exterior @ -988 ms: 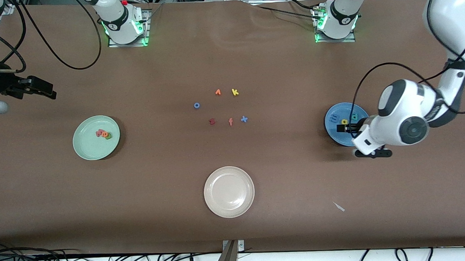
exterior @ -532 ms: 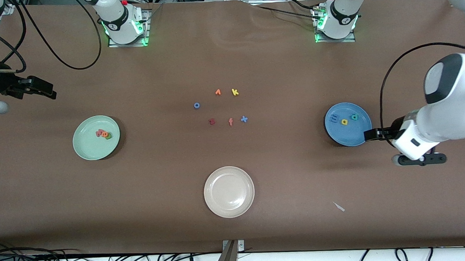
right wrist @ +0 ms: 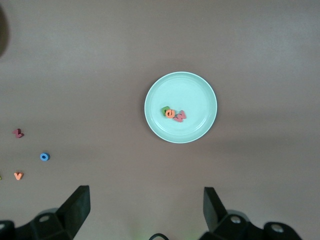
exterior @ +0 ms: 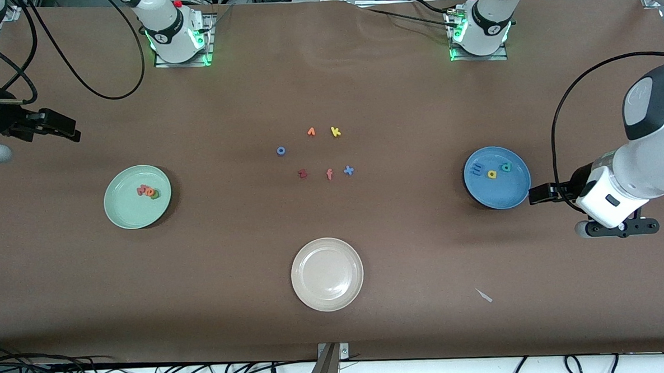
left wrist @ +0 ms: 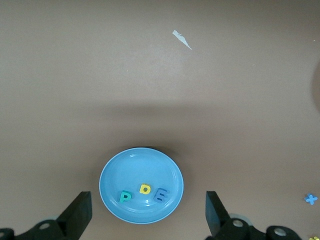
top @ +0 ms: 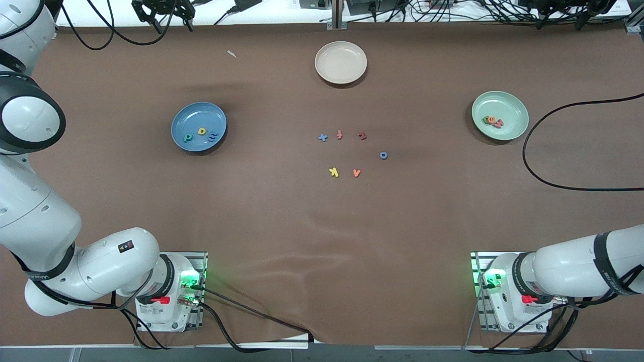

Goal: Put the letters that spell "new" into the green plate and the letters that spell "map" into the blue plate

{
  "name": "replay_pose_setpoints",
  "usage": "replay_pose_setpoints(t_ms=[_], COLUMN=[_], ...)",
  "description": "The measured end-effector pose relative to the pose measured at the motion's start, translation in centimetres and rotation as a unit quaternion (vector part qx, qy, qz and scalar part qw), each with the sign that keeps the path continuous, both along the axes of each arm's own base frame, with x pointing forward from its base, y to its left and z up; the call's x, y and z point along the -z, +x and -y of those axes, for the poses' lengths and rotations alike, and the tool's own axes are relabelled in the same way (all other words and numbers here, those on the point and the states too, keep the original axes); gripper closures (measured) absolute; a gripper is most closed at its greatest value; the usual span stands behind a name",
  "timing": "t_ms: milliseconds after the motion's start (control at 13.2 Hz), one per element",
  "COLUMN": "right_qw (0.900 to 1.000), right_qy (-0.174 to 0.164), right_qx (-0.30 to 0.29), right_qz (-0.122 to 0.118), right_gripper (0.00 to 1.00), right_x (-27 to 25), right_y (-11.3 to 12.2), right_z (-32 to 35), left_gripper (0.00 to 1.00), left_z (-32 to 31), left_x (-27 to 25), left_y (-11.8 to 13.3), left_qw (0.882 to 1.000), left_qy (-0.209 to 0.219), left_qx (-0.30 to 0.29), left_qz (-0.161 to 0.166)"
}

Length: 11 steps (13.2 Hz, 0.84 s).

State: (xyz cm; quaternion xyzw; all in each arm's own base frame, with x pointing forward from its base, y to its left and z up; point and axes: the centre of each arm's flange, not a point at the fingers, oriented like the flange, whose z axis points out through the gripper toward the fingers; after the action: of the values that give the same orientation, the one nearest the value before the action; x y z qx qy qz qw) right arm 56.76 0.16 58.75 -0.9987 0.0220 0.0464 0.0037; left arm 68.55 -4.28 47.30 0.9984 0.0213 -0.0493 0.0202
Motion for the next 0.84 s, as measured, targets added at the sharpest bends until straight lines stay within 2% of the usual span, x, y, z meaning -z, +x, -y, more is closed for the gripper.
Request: replay_pose_setpoints(t_ms=[836], right_qw=[1.0], right_qy=[0.0], right_qx=[0.0], right_qz=[0.0], right_gripper=[0.0], right_x=[0.0], right_y=[0.0], right_z=[0.0], left_gripper=[0.0], left_z=[-0.24], left_x=[0.32], left_y=[0.04], left_qw=[1.0], left_qy=[-0.001], left_qx=[-0.001], left_qz=[-0.004])
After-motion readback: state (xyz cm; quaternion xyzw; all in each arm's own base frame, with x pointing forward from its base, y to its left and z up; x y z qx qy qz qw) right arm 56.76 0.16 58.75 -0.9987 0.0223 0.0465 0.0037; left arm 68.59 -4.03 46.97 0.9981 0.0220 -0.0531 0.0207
